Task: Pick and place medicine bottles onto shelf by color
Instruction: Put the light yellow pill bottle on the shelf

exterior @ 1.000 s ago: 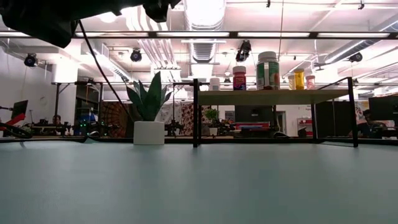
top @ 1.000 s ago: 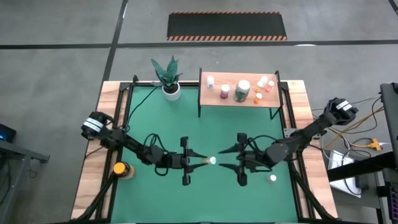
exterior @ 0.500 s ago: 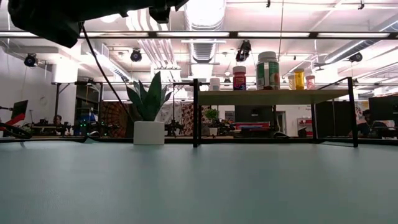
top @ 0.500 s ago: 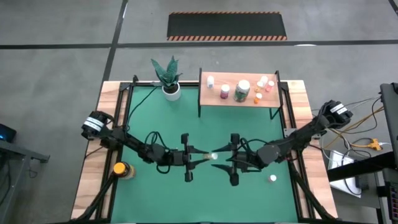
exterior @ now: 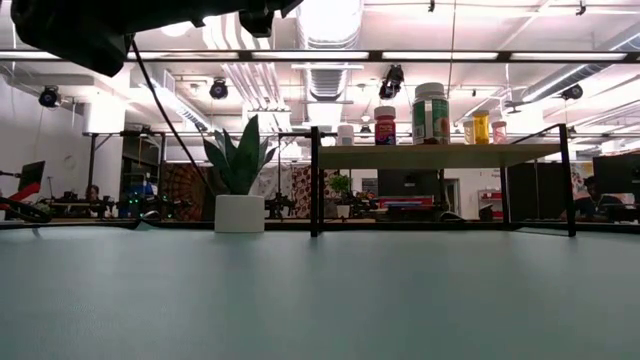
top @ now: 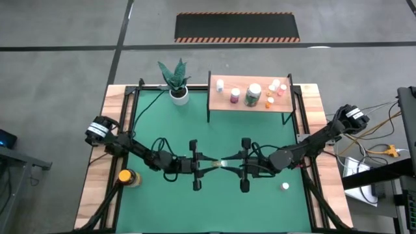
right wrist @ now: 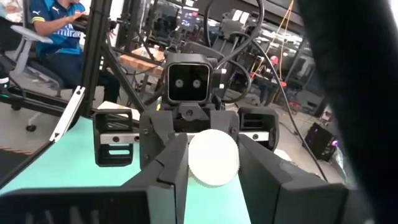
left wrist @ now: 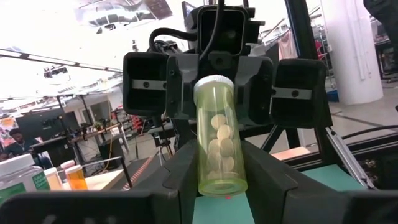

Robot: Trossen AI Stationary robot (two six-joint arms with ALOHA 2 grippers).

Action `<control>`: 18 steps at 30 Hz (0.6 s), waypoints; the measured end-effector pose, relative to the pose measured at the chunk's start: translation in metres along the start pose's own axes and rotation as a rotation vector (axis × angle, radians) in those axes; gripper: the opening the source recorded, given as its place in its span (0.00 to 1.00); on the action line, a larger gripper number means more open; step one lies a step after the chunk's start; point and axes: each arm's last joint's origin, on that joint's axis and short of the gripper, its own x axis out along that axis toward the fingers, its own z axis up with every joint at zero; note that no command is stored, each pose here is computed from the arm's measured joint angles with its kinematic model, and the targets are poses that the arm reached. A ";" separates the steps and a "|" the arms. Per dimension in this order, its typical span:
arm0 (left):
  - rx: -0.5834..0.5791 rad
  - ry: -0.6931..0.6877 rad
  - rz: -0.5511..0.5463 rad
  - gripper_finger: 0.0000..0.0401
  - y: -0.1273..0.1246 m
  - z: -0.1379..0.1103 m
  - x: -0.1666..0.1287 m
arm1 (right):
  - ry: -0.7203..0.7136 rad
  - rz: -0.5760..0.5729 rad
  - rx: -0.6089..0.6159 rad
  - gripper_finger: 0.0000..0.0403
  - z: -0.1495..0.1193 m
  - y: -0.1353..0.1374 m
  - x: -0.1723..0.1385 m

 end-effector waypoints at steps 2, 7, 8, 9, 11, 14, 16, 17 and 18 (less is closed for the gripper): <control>0.001 0.000 -0.001 0.26 0.000 0.000 0.000 | 0.003 0.001 0.009 0.24 0.000 0.000 0.000; 0.000 -0.003 0.001 0.40 0.000 0.000 0.000 | 0.061 -0.006 0.032 0.28 0.004 -0.004 -0.003; 0.001 -0.001 0.000 0.42 0.000 0.000 -0.001 | 0.091 -0.021 0.037 0.29 0.007 -0.006 -0.004; 0.002 0.001 -0.001 0.45 0.000 -0.001 -0.001 | 0.121 -0.045 0.041 0.28 0.012 -0.010 -0.005; 0.005 0.009 -0.001 0.49 0.000 -0.003 -0.003 | 0.211 -0.105 0.036 0.27 0.024 -0.018 -0.009; -0.015 0.025 0.004 0.53 0.000 -0.005 -0.005 | 0.386 -0.223 0.031 0.26 0.045 -0.042 -0.017; -0.032 0.023 0.008 0.54 0.000 -0.004 -0.005 | 0.513 -0.316 0.044 0.26 0.057 -0.065 -0.026; -0.037 0.024 0.008 0.54 0.000 -0.004 -0.005 | 0.579 -0.367 0.050 0.26 0.062 -0.078 -0.031; -0.041 0.024 0.008 0.54 0.000 -0.004 -0.005 | 0.638 -0.424 0.066 0.26 0.065 -0.092 -0.037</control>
